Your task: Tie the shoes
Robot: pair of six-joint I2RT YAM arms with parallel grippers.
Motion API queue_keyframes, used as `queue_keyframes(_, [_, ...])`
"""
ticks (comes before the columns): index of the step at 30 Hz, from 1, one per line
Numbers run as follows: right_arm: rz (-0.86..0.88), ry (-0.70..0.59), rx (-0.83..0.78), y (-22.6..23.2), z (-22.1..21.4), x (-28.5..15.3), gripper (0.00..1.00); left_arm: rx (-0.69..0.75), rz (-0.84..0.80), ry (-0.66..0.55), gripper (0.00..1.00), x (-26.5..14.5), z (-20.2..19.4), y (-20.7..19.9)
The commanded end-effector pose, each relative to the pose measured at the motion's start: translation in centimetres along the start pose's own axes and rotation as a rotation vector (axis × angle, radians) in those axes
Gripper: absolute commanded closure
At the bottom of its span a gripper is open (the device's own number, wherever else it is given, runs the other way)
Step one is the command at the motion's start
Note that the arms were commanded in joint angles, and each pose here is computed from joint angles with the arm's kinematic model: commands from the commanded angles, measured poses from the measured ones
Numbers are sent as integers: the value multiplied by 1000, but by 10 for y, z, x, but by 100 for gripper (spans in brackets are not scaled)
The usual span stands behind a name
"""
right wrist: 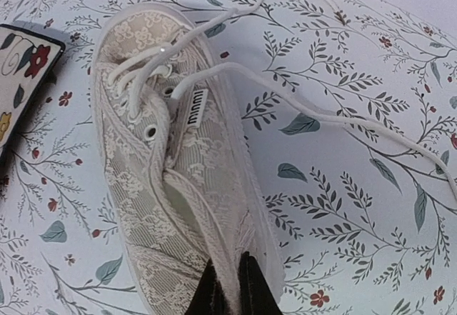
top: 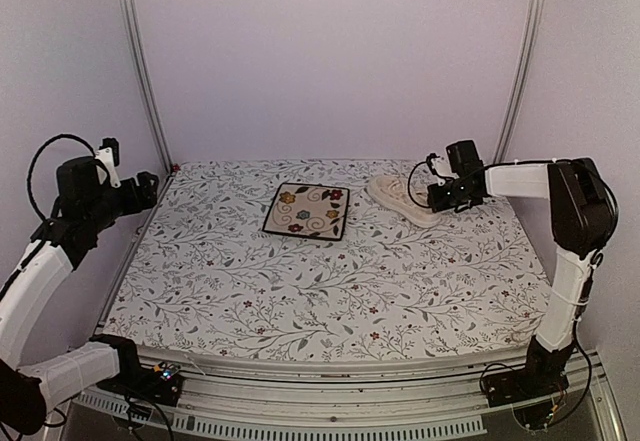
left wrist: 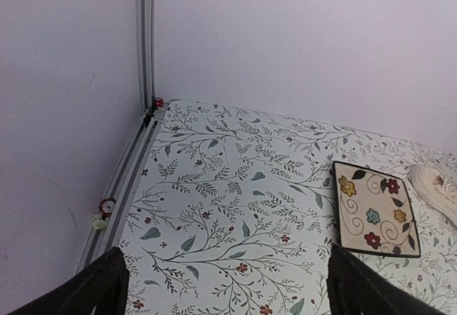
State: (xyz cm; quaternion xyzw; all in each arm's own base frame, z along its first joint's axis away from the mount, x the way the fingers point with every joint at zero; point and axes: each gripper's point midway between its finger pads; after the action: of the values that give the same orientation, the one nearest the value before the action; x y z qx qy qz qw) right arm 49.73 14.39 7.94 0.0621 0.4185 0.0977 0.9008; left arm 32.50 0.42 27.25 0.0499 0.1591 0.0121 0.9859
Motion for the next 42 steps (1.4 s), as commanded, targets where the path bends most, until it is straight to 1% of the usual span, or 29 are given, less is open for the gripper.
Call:
queue_keyframes(1, [-32, -62, 140, 35, 9, -53, 98, -11, -12, -6, 3, 0, 4, 0])
queue_keyframes(2, [-30, -46, 208, 41, 0, -58, 98, -12, -13, -5, 3, 1, 4, 0])
queue_keyframes(4, [-37, -15, 287, 51, -21, -68, 98, -14, -17, -4, 3, 1, 4, -1])
queue_keyframes(6, [-65, 24, 354, 59, -50, -74, 98, -17, -22, -2, 3, 1, 3, -2])
queue_keyframes(11, [-163, 93, 441, 80, -114, -99, 98, -24, -39, 1, 4, 2, 2, -5])
queue_keyframes(15, [-137, 162, 490, 108, -162, -120, 97, -29, -60, 4, 3, 3, 1, -9])
queue_keyframes(16, [-112, 184, 510, 116, -172, -124, 94, -30, -66, 6, 3, 3, 1, -10])
queue_keyframes(17, [-83, 208, 509, 124, -182, -128, 87, -31, -70, 8, 3, 4, 0, -11])
queue_keyframes(18, [-50, 235, 511, 133, -191, -132, 77, -30, -76, 13, 4, 5, -1, -12])
queue_keyframes(19, [-18, 264, 520, 139, -200, -135, 64, -31, -86, 16, 4, 6, -2, -14])
queue_keyframes(20, [17, 285, 520, 146, -205, -138, 53, -31, -91, 20, 4, 7, -3, -15])
queue_keyframes(21, [42, 306, 517, 149, -211, -141, 47, -30, -96, 22, 4, 7, -3, -16])
queue_keyframes(22, [62, 322, 517, 152, -215, -144, 42, -29, -99, 26, 4, 8, -4, -16])
queue_keyframes(23, [69, 321, 506, 150, -215, -146, 39, -29, -101, 29, 4, 9, -5, -17])
queue_keyframes(26, [97, 266, 457, 149, -199, -160, 27, -27, -107, 32, 4, 10, -6, -18])
queue_keyframes(29, [144, 219, 438, 146, -174, -169, 23, -27, -108, 31, 4, 10, -6, -18])
queue_keyframes(31, [224, 218, 424, 145, -157, -166, 21, -24, -116, 29, 4, 10, -6, -20])
queue_keyframes(33, [301, 212, 356, 151, -150, -162, 13, -23, -136, 21, 4, 9, -4, -23])
queue_keyframes(34, [318, 204, 336, 154, -147, -158, 9, -22, -143, 20, 4, 10, -4, -24])
queue_keyframes(35, [324, 201, 311, 156, -145, -153, 6, -21, -145, 15, 4, 9, -3, -24])
queue_keyframes(38, [309, 214, 265, 160, -146, -134, 3, -23, -145, 16, 4, 9, -4, -25])
queue_keyframes(42, [299, 246, 250, 163, -157, -110, 2, -25, -149, 12, 3, 7, -3, -25])
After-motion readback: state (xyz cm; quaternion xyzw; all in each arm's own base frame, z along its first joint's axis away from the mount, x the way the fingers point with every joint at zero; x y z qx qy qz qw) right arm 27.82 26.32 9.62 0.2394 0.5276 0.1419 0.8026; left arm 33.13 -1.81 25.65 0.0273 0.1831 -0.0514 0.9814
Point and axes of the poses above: each gripper's point midway between its finger pads, its own x axis out along the fingers, its own y axis along the line the jaws close on, z = x × y, and after that the axes turned 15 degrees about x, right-handed
